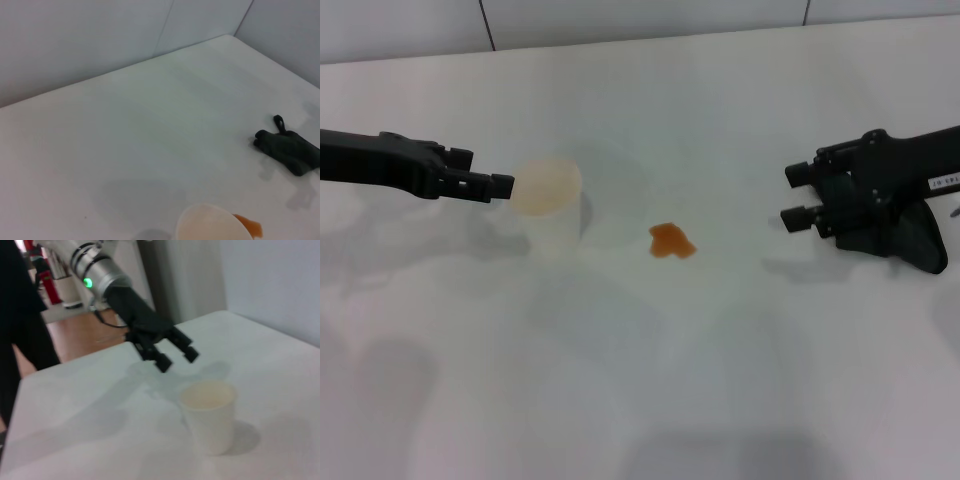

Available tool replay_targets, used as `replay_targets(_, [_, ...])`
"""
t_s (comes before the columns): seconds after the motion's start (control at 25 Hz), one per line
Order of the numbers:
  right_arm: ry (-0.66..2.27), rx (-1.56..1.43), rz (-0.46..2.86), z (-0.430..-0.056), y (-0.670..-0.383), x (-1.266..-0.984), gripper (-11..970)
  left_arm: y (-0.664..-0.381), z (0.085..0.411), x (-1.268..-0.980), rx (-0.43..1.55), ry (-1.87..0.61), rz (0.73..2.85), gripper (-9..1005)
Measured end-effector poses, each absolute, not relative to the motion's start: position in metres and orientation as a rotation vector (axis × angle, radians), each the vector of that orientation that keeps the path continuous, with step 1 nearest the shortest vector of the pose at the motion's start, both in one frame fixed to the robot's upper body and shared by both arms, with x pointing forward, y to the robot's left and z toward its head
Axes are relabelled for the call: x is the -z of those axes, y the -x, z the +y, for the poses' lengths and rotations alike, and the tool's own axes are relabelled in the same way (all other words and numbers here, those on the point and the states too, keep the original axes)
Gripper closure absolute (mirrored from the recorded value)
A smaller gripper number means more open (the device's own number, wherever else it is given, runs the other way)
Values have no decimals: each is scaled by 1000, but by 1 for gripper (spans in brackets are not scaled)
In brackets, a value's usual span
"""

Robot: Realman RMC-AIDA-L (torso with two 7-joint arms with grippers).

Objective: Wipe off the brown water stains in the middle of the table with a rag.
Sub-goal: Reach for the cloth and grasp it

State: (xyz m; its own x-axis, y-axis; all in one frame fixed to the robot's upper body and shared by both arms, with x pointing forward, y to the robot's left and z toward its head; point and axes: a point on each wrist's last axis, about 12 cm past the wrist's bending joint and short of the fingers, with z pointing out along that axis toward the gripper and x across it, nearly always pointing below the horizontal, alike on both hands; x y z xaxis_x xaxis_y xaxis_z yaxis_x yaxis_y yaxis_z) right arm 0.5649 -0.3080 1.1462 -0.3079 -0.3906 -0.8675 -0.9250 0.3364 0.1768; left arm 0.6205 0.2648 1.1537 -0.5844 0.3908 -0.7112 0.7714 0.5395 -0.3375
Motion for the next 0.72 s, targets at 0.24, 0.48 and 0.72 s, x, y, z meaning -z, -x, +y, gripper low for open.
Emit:
replay_targets(0.24, [1112, -787, 1908, -308, -579, -1134, 303, -621, 264, -1154, 873, -937, 2201, 106])
replay_targets(0.48, [1103, -680, 1963, -311, -588, -1122, 302, -623, 261, -1156, 872, -945, 2193, 107])
replay_targets(0.72, [1088, -609, 2011, -321, -587, -1116, 302, -623, 261, -1156, 873, -945, 2192, 106])
